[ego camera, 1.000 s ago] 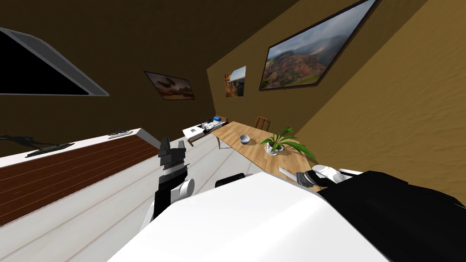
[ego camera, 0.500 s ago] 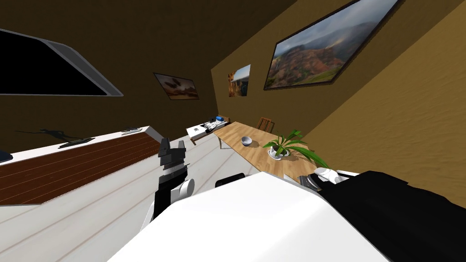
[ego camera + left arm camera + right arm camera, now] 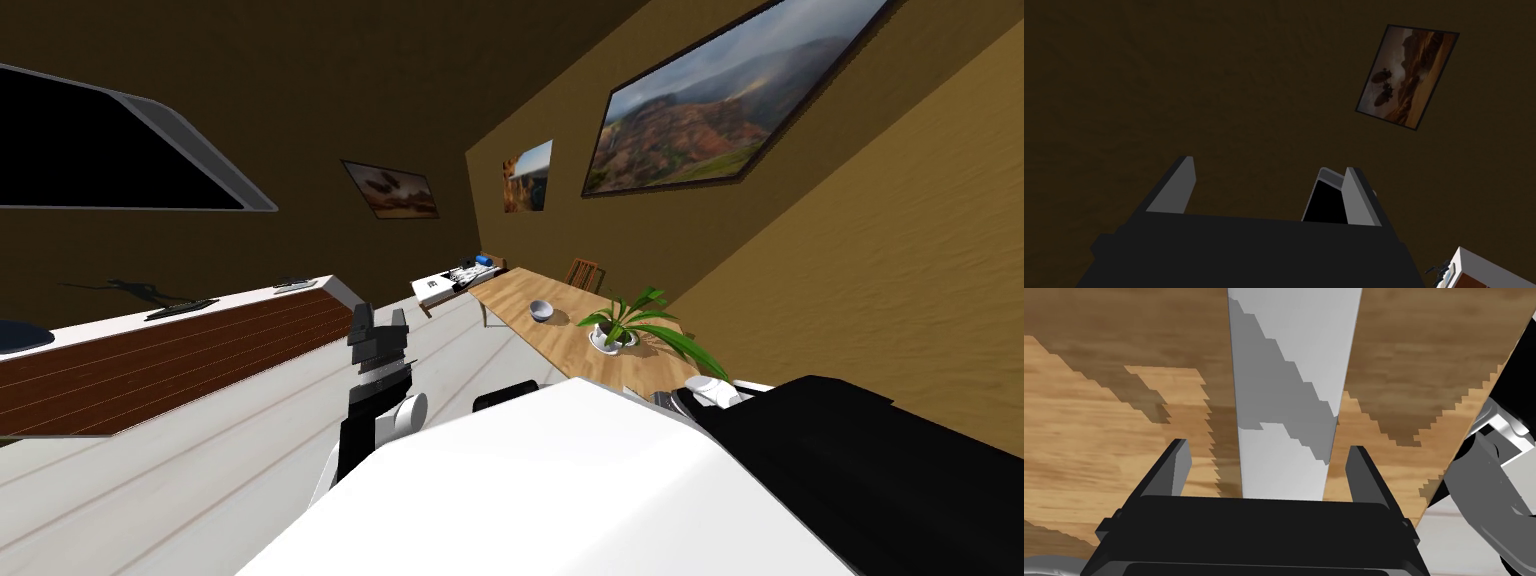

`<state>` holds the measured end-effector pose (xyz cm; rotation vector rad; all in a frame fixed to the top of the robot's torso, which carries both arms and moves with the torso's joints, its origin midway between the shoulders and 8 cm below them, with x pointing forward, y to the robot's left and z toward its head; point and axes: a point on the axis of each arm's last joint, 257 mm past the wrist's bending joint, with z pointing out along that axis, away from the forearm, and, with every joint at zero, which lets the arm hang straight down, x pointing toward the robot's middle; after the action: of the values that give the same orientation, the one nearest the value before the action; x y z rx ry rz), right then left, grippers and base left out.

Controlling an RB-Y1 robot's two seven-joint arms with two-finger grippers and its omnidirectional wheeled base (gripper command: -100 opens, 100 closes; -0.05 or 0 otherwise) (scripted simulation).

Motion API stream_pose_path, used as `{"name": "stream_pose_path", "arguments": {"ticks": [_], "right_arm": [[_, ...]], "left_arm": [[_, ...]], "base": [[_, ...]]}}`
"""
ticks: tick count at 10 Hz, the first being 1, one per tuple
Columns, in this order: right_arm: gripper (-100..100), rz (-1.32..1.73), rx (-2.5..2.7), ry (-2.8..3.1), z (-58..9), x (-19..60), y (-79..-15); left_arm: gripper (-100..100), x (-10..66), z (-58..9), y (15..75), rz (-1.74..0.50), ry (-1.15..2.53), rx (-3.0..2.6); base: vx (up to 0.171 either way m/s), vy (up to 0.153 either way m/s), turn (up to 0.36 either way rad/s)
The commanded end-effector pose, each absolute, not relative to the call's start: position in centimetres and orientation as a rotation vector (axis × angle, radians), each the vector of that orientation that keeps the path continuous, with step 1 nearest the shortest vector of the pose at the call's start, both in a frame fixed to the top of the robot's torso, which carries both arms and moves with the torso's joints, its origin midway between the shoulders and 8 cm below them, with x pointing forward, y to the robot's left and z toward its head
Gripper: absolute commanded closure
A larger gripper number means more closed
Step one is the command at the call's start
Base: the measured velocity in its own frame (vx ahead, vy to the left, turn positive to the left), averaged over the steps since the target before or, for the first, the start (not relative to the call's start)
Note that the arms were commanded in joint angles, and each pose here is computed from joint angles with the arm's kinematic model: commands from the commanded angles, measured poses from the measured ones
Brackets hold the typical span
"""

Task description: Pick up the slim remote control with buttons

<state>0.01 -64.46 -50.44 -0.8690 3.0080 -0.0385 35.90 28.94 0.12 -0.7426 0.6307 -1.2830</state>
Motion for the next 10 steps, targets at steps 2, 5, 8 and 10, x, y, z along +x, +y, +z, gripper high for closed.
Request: {"name": "stream_pose_path", "arguments": {"ticks": [2, 5, 8, 10], "right_arm": [[100, -0.033, -0.87, 3.008, -50.5, -0.1, -64.3], [100, -0.033, -0.87, 3.008, -50.5, -0.1, -64.3], [100, -0.041, -0.884, 3.005, -48.7, 0.7, -65.8], [0, -0.041, -0.883, 3.006, -48.9, 0.6, -65.6]], "left_arm": [[0, 35.9, 0.1, 28.9, -1.283, 0.631, -0.743], [0, 35.9, 0.1, 28.9, -1.283, 0.631, -0.743], [0, 35.9, 0.1, 28.9, -1.283, 0.631, -0.743], [0, 35.9, 0.1, 28.9, -1.283, 0.631, -0.743]], "base": [[0.0, 0.0, 0.0], [0.0, 0.0, 0.0], [0.001, 0.035, -0.045], [-0.001, 0.018, -0.008]]}}
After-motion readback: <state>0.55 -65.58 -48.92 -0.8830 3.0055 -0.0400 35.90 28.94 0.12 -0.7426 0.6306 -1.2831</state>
